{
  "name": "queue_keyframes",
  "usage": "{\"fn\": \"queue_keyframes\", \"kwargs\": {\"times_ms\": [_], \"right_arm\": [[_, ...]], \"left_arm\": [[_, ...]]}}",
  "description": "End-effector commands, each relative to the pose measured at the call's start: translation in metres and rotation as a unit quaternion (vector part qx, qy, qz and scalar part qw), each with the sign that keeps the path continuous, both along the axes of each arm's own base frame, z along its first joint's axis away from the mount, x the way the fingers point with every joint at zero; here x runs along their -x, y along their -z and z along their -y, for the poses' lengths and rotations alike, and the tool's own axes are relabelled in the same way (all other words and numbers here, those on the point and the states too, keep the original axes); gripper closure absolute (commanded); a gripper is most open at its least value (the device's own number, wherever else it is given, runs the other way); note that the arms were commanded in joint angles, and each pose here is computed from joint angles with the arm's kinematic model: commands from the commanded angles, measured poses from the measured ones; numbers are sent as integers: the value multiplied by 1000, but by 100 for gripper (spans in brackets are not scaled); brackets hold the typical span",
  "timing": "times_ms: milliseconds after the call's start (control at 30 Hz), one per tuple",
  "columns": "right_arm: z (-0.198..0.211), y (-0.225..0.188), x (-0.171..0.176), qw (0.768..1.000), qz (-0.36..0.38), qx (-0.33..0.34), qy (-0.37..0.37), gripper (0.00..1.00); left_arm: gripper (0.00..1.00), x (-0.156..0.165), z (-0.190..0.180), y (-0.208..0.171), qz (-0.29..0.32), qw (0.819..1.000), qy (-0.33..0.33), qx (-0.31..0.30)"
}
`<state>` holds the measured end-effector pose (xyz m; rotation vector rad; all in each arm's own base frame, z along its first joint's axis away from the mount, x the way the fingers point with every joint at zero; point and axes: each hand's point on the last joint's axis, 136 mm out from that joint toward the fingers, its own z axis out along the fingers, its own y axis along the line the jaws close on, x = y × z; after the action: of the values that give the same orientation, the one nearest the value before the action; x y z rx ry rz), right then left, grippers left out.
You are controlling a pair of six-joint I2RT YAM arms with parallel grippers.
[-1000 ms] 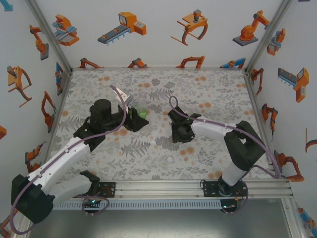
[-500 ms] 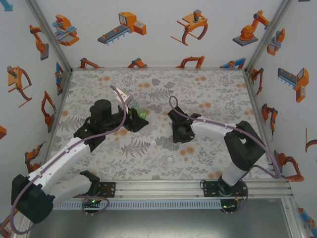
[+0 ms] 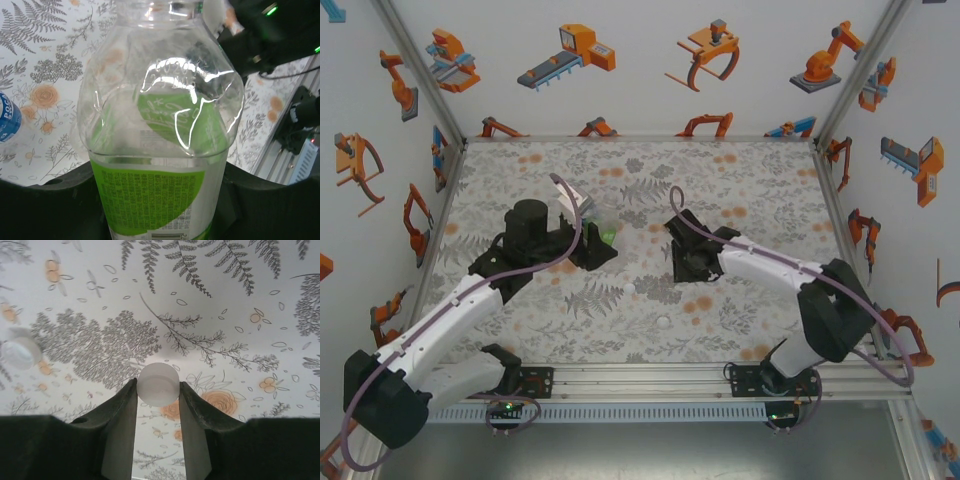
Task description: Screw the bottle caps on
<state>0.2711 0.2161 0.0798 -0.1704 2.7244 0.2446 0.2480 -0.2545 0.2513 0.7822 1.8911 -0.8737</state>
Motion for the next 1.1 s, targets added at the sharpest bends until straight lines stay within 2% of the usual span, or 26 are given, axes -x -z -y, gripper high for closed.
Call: {"fn": "queue_keyframes", "kwargs": {"times_ms": [0, 133, 233, 333, 400, 467, 667, 800, 900, 1000, 1067], "right_arm": [[-4, -43, 3, 998, 44, -24, -42, 71], [-9, -95, 9, 988, 105, -62, -97, 75], [-19, -139, 22, 967, 155, -98, -177, 76], [-24, -179, 33, 941, 213, -121, -234, 78], [-27, -204, 42, 919, 247, -132, -278, 78], [-31, -219, 51, 897, 271, -141, -319, 78], [-44, -261, 92, 797, 363, -183, -447, 81], [-49, -278, 121, 737, 385, -210, -515, 86], [-50, -284, 134, 707, 396, -221, -542, 88], [-51, -283, 141, 691, 397, -226, -560, 90], [-52, -281, 141, 690, 394, -228, -563, 90]], "left_arm": [[100, 11, 4, -10, 39, 996, 64, -43], [100, 19, 6, -9, 68, 987, 116, -92], [100, 33, 9, -11, 100, 973, 173, -118], [100, 48, 11, -7, 147, 950, 231, -150], [100, 61, 12, 2, 186, 923, 278, -189], [100, 63, 15, 4, 209, 910, 289, -212], [100, 76, 30, -1, 220, 897, 327, -199], [100, 84, 41, 0, 220, 888, 346, -210], [100, 93, 47, -2, 226, 880, 365, -202], [100, 101, 53, -7, 232, 874, 382, -189], [100, 105, 56, -10, 231, 873, 390, -181]]}}
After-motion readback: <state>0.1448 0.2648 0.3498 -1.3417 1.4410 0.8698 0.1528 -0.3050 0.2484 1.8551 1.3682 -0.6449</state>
